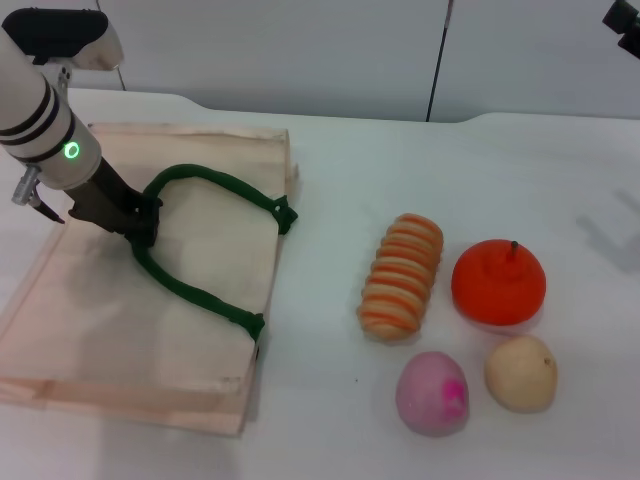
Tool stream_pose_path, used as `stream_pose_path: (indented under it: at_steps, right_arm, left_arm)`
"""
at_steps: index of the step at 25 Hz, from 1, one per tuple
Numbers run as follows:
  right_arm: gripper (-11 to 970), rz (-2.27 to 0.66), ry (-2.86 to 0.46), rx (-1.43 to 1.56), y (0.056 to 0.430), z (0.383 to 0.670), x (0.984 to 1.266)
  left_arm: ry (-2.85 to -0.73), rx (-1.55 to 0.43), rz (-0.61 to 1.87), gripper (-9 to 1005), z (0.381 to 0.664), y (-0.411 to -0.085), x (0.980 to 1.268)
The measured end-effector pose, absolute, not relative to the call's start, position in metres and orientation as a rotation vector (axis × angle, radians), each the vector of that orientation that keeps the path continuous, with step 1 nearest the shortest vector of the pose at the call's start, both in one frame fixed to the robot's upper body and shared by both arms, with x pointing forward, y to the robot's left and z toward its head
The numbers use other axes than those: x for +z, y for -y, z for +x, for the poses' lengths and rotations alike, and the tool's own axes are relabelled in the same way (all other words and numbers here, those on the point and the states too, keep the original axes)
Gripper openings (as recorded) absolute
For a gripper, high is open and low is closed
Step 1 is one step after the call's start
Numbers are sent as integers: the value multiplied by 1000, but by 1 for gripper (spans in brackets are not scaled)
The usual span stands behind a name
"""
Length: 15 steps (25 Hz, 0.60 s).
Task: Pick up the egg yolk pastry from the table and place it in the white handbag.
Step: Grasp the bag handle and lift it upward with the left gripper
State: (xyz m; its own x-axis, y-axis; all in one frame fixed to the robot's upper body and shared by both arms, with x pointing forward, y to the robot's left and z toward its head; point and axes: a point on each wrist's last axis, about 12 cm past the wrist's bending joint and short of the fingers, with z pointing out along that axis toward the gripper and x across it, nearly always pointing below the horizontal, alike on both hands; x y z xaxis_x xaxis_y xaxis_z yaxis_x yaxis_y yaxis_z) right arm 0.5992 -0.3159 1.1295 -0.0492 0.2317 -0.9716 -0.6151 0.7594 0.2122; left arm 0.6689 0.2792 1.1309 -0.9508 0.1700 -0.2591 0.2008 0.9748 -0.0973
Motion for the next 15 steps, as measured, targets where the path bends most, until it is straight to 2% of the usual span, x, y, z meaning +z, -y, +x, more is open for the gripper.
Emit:
stream_pose_path:
  at_steps: [7,15]
  right_arm:
    - [837,-330,-1470,707,316,599,1129]
    - [836,-323,-1474,701,319,597,1128]
  left_arm:
    - [-2842,-156,284,141,671,-278,1127]
    - [-2819,-171,300,140,671,-273,1124]
